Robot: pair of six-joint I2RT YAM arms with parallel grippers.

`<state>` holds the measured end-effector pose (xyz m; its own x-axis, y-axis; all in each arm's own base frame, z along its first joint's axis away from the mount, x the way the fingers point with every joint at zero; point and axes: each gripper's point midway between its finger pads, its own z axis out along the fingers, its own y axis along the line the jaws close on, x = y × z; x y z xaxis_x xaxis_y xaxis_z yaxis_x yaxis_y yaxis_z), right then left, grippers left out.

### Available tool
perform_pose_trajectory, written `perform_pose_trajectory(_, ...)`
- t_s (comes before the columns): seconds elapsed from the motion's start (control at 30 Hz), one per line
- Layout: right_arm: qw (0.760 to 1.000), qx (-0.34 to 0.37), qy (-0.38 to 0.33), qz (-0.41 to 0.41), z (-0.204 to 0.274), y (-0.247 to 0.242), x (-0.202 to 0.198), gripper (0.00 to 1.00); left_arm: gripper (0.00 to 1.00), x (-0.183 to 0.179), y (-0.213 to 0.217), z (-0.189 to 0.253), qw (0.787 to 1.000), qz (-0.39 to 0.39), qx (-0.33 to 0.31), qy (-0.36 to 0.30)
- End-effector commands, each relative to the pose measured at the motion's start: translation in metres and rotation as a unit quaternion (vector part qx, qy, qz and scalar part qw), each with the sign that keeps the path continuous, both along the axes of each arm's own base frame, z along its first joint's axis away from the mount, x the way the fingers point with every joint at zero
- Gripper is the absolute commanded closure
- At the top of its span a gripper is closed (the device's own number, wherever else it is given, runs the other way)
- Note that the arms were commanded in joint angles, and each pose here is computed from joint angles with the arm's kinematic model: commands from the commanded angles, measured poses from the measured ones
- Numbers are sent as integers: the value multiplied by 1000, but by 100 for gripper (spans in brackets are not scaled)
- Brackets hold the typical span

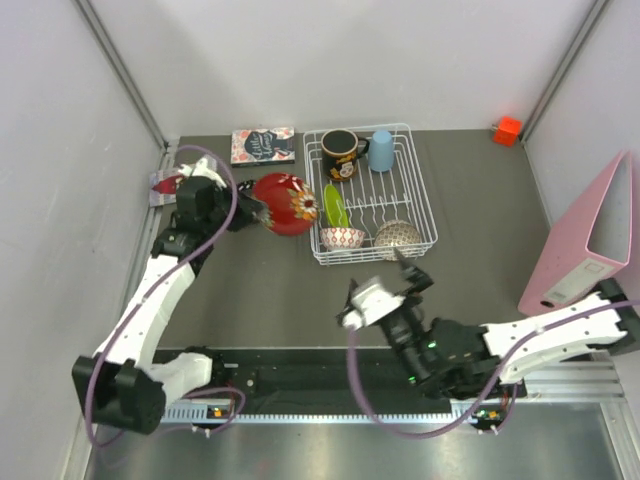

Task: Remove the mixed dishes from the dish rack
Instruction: Place the plate at the center of the board.

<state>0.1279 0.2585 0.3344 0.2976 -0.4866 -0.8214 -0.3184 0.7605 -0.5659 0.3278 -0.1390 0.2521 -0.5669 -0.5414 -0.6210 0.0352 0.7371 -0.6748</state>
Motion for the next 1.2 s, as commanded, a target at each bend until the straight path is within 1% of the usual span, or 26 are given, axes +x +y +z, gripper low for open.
perform_pose_trajectory(0.0, 979, 185, 86, -14, 27, -35, 5, 0, 100, 50, 52, 3, 991, 133, -28, 15)
perform_pose_trajectory(0.07, 970, 223, 95, -4, 31, -47, 7, 0, 100, 69, 78, 4, 984, 171, -41, -1)
perform_pose_trajectory(0.1, 966, 239, 99, -2, 31, -51, 8, 1, 100, 77, 85, -8, 981, 186, -49, 12)
perform_pose_trajectory(0.13, 964, 247, 102, -1, 28, -54, 9, 0, 100, 90, 103, -3, 978, 200, -61, -8)
perform_pose_trajectory(0.2, 955, 274, 112, 1, 28, -61, 10, 0, 100, 108, 117, -18, 975, 216, -60, 8)
perform_pose_trajectory(0.23, 956, 271, 112, 0, 22, -62, 10, 0, 100, 114, 117, -22, 976, 207, -62, 12)
perform_pose_trajectory(0.27, 953, 279, 115, 0, 20, -66, 11, 0, 100, 125, 116, -18, 979, 195, -62, -6)
perform_pose_trajectory(0.3, 951, 284, 119, 2, 18, -66, 10, 0, 100, 136, 119, -29, 979, 196, -59, 5)
perform_pose_trajectory(0.33, 952, 282, 119, 1, 13, -66, 11, 0, 100, 144, 120, -29, 979, 193, -61, -4)
perform_pose_trajectory(0.37, 951, 286, 120, 1, 12, -68, 11, 0, 100, 152, 117, -25, 982, 175, -69, -21)
perform_pose_trajectory(0.4, 950, 289, 122, 1, 11, -68, 11, 0, 100, 162, 118, -38, 982, 175, -69, -9)
perform_pose_trajectory(0.5, 950, 285, 125, -3, 6, -69, 11, 0, 100, 180, 111, -49, 987, 140, -77, -8)
perform_pose_trajectory(0.6, 949, 286, 129, -8, 2, -70, 11, 0, 100, 189, 109, -58, 990, 121, -75, -1)
perform_pose_trajectory(0.77, 948, 288, 135, -9, -5, -71, 11, 0, 100, 193, 117, -71, 990, 121, -69, -1)
perform_pose_trajectory(1.0, 948, 285, 141, -10, -15, -69, 10, 0, 100, 183, 137, -103, 988, 140, -66, 27)
perform_pose_trajectory(1.17, 951, 276, 139, -12, -17, -65, 9, 1, 100, 180, 140, -131, 986, 139, -68, 58)
